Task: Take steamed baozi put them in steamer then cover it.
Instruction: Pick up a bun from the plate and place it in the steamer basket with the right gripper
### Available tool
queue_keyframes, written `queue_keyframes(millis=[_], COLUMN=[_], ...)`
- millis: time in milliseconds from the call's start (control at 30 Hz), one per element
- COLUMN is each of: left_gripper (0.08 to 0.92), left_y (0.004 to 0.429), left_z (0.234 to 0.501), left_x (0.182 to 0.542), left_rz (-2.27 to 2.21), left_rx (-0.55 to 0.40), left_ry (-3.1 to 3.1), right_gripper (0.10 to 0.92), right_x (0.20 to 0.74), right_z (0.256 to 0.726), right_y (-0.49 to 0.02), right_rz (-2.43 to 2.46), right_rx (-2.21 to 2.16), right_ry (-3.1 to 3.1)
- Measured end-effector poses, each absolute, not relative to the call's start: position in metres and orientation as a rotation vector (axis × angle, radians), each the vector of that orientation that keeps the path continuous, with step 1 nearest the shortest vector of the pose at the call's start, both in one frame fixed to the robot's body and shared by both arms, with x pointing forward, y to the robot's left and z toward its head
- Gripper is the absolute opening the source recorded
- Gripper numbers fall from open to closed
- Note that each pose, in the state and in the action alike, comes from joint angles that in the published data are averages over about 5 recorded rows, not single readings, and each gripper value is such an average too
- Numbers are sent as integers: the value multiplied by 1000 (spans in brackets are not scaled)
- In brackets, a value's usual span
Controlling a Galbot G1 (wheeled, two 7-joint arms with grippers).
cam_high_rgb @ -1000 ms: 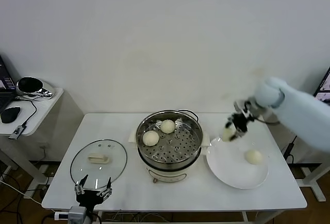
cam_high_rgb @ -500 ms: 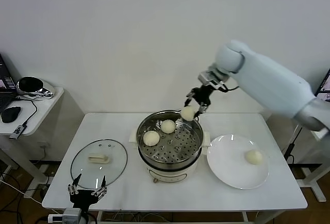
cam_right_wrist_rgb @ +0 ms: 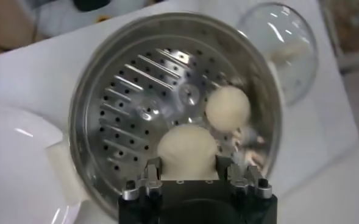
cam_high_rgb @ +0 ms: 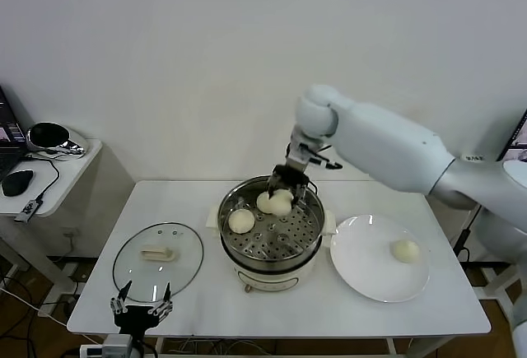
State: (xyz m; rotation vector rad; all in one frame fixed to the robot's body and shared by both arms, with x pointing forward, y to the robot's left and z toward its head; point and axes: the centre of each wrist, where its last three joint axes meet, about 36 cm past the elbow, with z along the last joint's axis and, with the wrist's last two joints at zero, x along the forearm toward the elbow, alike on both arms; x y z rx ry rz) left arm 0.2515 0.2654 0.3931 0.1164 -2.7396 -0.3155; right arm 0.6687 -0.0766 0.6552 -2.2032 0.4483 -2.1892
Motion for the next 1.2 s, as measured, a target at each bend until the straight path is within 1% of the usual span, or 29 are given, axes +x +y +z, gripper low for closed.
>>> queue_keyframes(millis=[367,633,833,933,1100,1200], left_gripper=[823,823,823,823,823,823], left_y=[266,263,264,264,262,262], left_z=[393,394,394,394,395,396], left_x=[251,252,253,253,254,255], left_rz=[-311,-301,-303,-302,-300,-302], left_rx=[123,120,119,117,112,102], left_ry=[-2740,-2746,-2746,-2748,-2752,-2755], right_gripper=[551,552,556,604,746,805], right_x=[627,609,601,598,595,597], right_z=[627,610,607,607,613,622], right_y=[-36,-22,-18,-18,-23,-30], right_rz=[-2142,-2117,-2113,-2110,-2105,-2107], right_rx=[-2133,-2112,-2097,-2093,-2098,-2108], right_ry=[118,12,-26,-28,15,75])
